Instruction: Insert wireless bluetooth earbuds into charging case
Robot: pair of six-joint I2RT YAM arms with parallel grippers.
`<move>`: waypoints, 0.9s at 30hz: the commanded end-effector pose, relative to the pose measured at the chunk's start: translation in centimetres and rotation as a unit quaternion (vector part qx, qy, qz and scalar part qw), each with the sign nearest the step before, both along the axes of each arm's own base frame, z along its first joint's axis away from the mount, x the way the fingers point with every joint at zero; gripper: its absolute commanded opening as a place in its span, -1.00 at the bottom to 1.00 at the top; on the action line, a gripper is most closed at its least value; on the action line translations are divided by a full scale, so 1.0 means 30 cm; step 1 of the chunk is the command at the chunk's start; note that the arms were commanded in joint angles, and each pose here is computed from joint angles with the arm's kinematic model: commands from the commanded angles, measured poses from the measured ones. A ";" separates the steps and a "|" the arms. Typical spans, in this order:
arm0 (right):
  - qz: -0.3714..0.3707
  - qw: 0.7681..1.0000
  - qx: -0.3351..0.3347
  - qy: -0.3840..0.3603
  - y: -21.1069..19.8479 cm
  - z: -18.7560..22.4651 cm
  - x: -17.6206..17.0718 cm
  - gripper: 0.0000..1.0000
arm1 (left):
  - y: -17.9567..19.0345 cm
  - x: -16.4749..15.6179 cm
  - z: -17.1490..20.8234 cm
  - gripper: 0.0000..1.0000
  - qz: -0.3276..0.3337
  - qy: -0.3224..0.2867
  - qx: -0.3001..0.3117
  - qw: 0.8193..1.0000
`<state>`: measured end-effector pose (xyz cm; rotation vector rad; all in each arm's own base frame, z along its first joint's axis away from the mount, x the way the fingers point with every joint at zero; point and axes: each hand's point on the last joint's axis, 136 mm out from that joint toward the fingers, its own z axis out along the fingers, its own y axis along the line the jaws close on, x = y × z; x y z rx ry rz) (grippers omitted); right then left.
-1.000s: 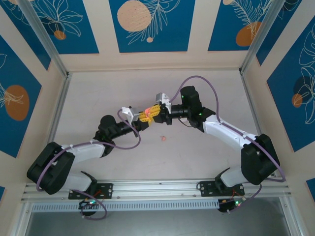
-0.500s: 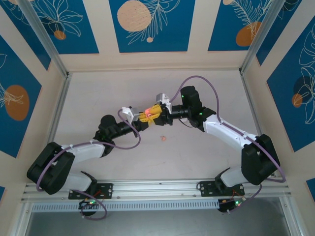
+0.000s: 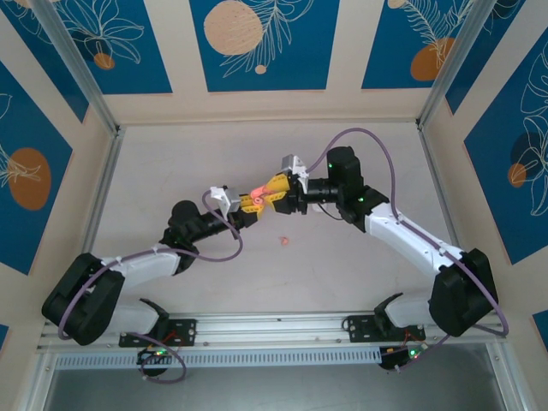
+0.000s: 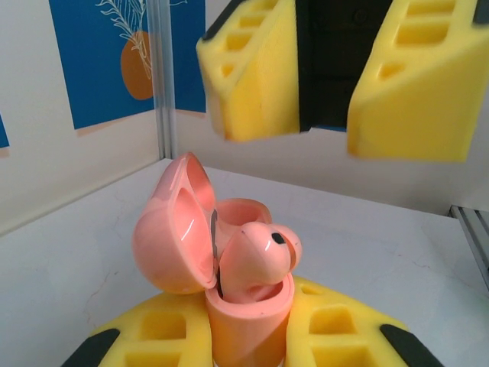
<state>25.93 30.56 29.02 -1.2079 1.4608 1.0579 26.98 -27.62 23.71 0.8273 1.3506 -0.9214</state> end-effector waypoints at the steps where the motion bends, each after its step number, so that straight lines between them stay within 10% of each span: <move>1: -0.015 1.000 0.015 0.019 -0.026 0.058 -0.011 -0.19 | -0.001 -0.010 0.031 -0.69 -0.007 -0.026 0.002 1.000; 15: -0.033 0.975 -0.011 0.221 0.015 -0.009 -0.058 -0.41 | 0.010 -0.013 0.001 -0.69 0.004 -0.028 0.035 0.999; 27: -0.037 0.969 -0.027 0.243 0.052 -0.060 -0.056 -0.54 | 0.014 -0.014 0.010 -0.69 0.007 -0.030 0.032 0.999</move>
